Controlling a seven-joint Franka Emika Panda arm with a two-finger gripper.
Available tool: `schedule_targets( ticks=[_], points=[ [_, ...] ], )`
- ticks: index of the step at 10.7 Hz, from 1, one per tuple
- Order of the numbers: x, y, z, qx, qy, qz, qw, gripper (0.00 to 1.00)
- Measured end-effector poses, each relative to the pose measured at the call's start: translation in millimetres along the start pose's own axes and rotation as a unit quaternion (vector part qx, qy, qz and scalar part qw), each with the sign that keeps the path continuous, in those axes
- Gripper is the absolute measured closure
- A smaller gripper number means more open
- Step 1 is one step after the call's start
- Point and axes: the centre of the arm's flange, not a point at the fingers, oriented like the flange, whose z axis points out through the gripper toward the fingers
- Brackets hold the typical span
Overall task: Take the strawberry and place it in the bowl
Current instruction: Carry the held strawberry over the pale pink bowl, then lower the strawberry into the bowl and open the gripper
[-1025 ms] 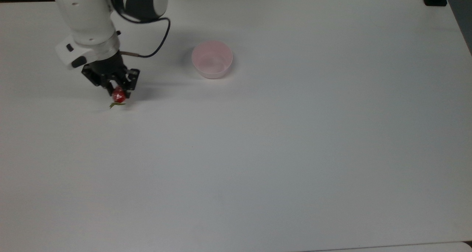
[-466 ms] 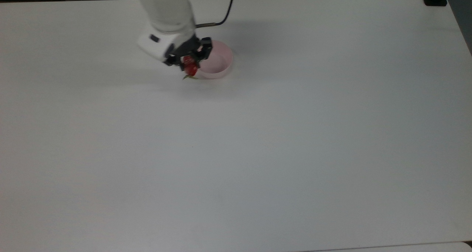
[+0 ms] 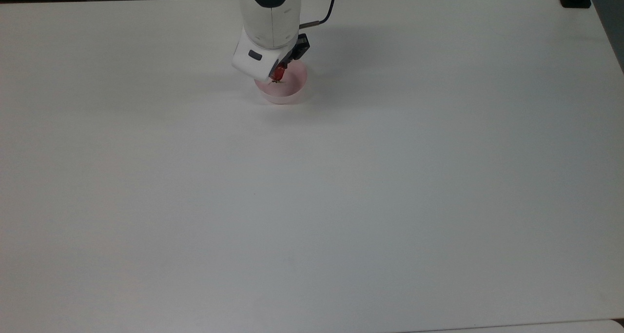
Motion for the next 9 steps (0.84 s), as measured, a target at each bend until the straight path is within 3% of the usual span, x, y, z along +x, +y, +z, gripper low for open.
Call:
schedule_targets(
  ticks=[5, 9],
  points=[
    [-5.8, 2.1, 23.7, -0.017, -0.034, -0.007, 0.9993, 0.57],
    [-5.2, 2.1, 20.8, -0.018, -0.031, -0.005, 0.9993, 0.01]
  ],
)
